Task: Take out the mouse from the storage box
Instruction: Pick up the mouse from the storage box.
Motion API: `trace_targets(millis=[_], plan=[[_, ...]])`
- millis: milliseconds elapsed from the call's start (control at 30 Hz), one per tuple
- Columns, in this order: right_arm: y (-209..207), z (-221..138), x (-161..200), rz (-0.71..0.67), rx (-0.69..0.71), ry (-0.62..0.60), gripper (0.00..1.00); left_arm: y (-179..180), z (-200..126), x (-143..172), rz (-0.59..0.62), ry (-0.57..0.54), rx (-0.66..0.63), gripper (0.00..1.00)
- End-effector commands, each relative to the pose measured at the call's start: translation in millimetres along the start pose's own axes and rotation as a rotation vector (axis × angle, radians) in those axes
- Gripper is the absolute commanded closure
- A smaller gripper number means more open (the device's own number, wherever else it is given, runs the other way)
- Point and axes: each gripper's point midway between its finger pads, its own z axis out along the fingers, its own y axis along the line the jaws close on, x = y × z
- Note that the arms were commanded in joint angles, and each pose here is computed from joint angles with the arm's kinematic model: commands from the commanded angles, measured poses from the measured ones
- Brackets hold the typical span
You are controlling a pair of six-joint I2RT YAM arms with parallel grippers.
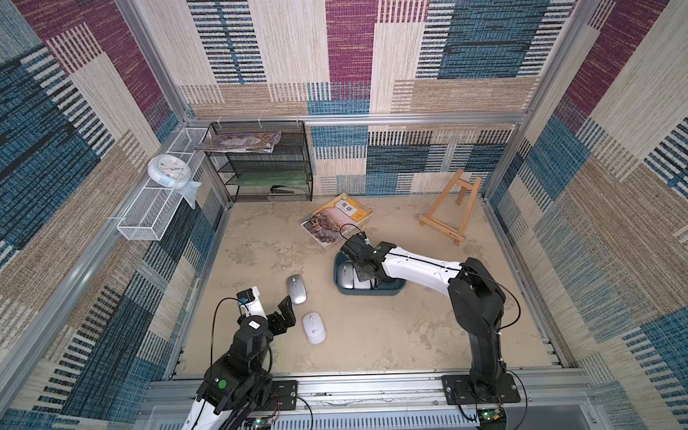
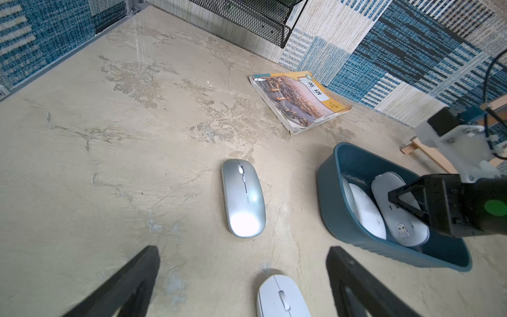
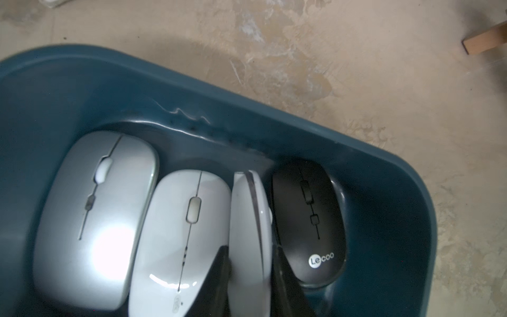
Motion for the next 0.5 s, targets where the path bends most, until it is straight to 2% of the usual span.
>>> trace_targets(millis=[0, 467], plan=[[-1.1, -6.8, -3.5, 0.007, -0.012, -0.019, 0.89, -1.9, 0.9, -4.8, -0.001, -0.019, 0.004, 0.01], [-37.4, -55.7, -31.4, 0.061, 0.062, -0.147, 0.88, -2.7, 2.1, -3.4, 0.001, -0.011, 0.005, 0.01]])
